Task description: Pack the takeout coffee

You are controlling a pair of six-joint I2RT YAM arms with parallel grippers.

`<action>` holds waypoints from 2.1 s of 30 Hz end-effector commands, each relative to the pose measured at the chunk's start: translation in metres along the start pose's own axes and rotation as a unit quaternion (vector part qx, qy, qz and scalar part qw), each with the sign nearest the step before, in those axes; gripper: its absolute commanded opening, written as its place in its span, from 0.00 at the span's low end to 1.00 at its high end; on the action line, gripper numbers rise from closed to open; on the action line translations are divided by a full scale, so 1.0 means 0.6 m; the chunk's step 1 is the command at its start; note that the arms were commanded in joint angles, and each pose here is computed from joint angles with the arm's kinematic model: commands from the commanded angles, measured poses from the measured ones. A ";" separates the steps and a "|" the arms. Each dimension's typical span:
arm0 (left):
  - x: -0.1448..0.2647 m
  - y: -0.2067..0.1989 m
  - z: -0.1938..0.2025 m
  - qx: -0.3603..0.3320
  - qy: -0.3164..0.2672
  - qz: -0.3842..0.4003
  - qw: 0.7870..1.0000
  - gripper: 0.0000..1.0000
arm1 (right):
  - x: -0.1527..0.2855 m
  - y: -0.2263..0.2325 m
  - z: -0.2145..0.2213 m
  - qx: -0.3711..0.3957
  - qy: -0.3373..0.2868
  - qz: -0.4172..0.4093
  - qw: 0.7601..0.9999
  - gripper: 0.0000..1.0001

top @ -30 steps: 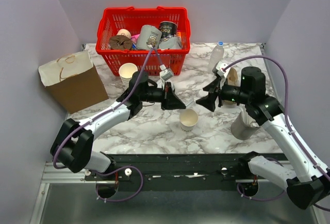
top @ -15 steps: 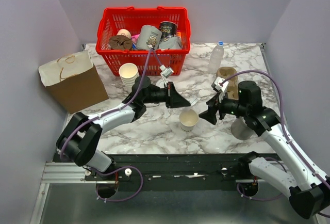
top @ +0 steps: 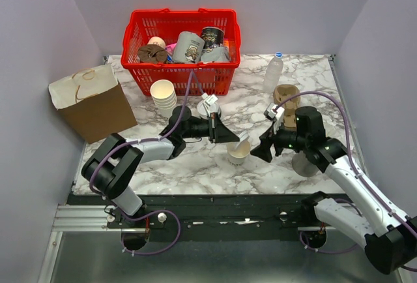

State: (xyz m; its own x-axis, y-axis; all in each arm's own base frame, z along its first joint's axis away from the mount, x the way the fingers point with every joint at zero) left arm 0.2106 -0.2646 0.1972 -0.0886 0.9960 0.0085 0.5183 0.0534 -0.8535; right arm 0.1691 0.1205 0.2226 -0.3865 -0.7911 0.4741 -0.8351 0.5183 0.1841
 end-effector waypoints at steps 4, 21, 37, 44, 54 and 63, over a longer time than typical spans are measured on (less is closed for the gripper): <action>-0.005 -0.026 -0.010 -0.030 -0.012 0.057 0.998 0.00 | -0.009 0.001 -0.006 -0.012 -0.003 -0.023 1.000 0.81; -0.002 -0.019 -0.003 -0.012 -0.011 0.066 0.998 0.05 | -0.043 -0.030 -0.003 0.060 0.019 -0.044 0.997 0.89; 0.006 0.000 -0.006 0.009 -0.017 0.052 0.998 0.03 | -0.070 -0.042 -0.004 0.091 0.008 -0.081 0.992 0.89; 0.015 0.002 -0.006 0.009 -0.026 0.045 0.999 0.03 | -0.084 -0.056 0.018 0.080 0.030 -0.058 0.995 0.89; 0.021 0.007 -0.011 0.014 -0.034 0.037 0.999 0.04 | -0.098 -0.069 0.042 0.064 0.057 -0.044 0.995 0.88; 0.021 0.010 -0.014 0.013 -0.036 0.033 0.999 0.09 | -0.099 -0.063 0.042 0.051 0.054 -0.057 0.996 0.87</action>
State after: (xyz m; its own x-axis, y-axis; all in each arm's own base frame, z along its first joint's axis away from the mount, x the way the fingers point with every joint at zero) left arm 0.2192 -0.2527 0.1849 -0.1143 0.9933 -0.0139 0.4216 0.0359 -0.9061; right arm 0.2131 0.1375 0.1648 -0.2454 -0.7864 0.5669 -0.9048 0.3957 0.1572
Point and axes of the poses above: each gripper's point midway between its finger pads, its own x axis back along the fingers, its own y axis along the line the jaws close on, z = x × y, the point moved 9 cm from there along x, back along the fingers
